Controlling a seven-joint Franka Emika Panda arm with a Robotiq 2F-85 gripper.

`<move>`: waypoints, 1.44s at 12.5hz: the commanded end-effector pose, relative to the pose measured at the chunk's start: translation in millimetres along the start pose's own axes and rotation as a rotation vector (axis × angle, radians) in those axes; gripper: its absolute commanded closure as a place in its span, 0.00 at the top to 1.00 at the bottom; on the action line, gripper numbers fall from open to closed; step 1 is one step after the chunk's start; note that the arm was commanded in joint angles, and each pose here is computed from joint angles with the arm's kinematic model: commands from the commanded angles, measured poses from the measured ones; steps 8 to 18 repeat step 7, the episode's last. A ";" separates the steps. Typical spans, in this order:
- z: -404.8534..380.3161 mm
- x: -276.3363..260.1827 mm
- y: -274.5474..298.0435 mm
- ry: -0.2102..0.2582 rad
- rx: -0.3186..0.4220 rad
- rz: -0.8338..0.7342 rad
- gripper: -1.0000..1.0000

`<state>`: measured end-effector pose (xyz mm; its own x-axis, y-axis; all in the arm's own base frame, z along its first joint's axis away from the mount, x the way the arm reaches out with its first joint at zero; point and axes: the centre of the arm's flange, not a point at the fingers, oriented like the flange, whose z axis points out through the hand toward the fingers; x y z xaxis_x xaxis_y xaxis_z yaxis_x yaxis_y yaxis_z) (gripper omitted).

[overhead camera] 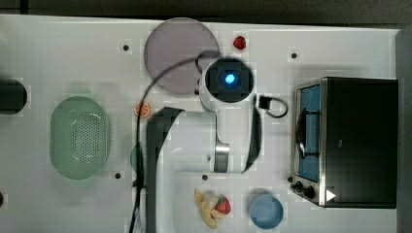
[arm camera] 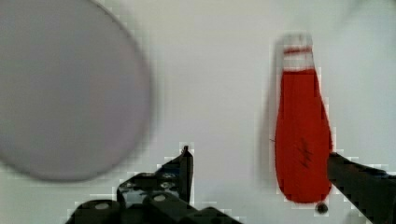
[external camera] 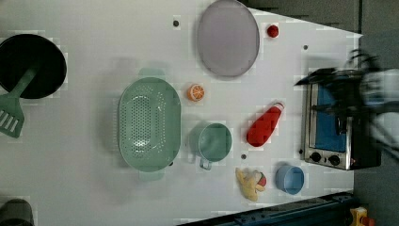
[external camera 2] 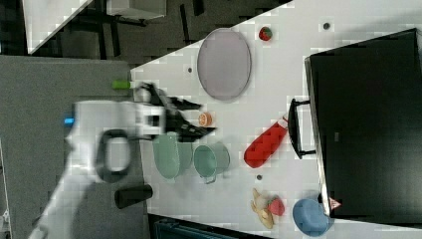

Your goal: Pick Ketchup from oven and place it on table.

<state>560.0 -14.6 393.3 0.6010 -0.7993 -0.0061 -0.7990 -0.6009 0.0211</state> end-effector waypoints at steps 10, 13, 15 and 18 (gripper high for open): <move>-221.4 -19.0 24.5 -0.024 0.002 0.042 1.00; -221.4 -19.0 24.5 -0.024 0.002 0.042 1.00; -221.4 -19.0 24.5 -0.024 0.002 0.042 1.00; -221.4 -19.0 24.5 -0.024 0.002 0.042 1.00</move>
